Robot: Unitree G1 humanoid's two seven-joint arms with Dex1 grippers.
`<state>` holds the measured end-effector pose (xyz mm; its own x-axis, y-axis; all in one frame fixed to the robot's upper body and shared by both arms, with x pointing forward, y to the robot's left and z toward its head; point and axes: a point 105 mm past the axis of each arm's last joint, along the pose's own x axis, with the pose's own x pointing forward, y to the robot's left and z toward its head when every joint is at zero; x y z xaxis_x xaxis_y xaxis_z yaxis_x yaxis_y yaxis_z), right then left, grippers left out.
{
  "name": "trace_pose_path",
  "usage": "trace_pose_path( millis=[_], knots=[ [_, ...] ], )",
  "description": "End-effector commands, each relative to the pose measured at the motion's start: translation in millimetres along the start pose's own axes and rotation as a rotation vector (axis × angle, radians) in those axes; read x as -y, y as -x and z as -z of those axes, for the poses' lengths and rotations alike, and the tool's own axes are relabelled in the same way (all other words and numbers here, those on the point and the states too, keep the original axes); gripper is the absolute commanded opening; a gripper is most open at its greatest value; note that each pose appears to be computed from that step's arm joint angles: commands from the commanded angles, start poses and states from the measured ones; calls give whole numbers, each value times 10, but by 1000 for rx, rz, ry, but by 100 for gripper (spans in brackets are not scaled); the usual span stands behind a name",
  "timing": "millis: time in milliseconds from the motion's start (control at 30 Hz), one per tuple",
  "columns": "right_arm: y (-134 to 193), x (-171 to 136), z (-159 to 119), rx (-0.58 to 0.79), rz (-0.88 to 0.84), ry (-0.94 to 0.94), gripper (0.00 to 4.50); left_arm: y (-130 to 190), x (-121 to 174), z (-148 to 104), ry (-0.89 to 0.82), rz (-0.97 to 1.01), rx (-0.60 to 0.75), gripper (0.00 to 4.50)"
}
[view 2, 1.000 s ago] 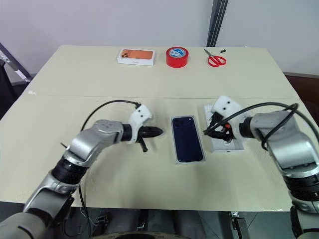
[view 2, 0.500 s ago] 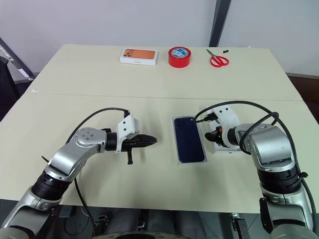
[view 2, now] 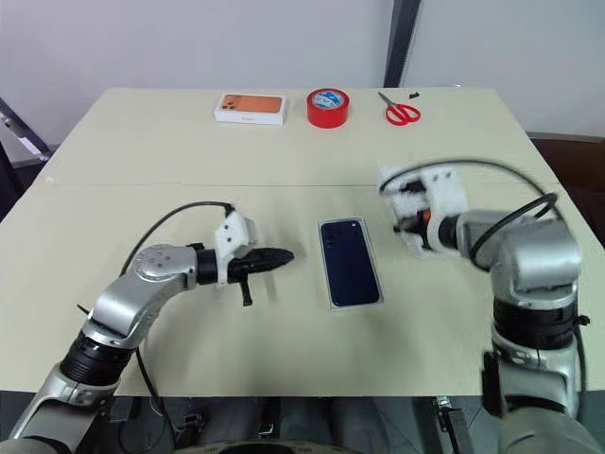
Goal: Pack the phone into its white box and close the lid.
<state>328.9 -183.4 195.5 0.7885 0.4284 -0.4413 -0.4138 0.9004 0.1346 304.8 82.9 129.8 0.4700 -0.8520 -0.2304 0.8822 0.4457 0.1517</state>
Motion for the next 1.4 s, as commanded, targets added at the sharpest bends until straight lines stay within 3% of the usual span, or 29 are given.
trace_pose_path(
  millis=[33,133,267,400,500,600,733,833,1100,1200,1367,1400],
  knots=[
    [23,-574,-219,150,-385,-79,6,202,-356,-53,16,-181,46,19],
    [-74,-1023,-186,164,-606,-178,6,301,-551,-30,48,-273,59,19],
    [-131,-1462,24,82,-770,-330,6,359,-635,-49,30,-303,61,19],
    [-155,-1578,250,-37,-719,-550,6,366,-561,-34,-5,-263,37,19],
    [-274,-1454,412,-73,-577,-656,6,306,-414,19,-26,-196,3,19],
    [-333,-1338,422,-66,-479,-722,141,228,-273,54,-27,-130,-14,19],
    [-258,-1146,222,-46,-416,-538,343,-29,7,49,-44,-14,-17,19],
    [-131,-906,104,-77,-305,-262,343,-249,190,7,-62,62,-7,19],
    [-87,-352,33,-64,-29,218,343,-556,427,-87,-60,151,25,19],
    [-90,-252,69,-64,2,379,257,-549,386,-177,-19,132,65,19],
    [-99,-216,156,-74,-7,630,4,-395,62,-342,110,-29,139,19],
    [-106,-201,184,-82,-3,683,4,-360,-48,-341,133,-88,136,19]
  ],
)
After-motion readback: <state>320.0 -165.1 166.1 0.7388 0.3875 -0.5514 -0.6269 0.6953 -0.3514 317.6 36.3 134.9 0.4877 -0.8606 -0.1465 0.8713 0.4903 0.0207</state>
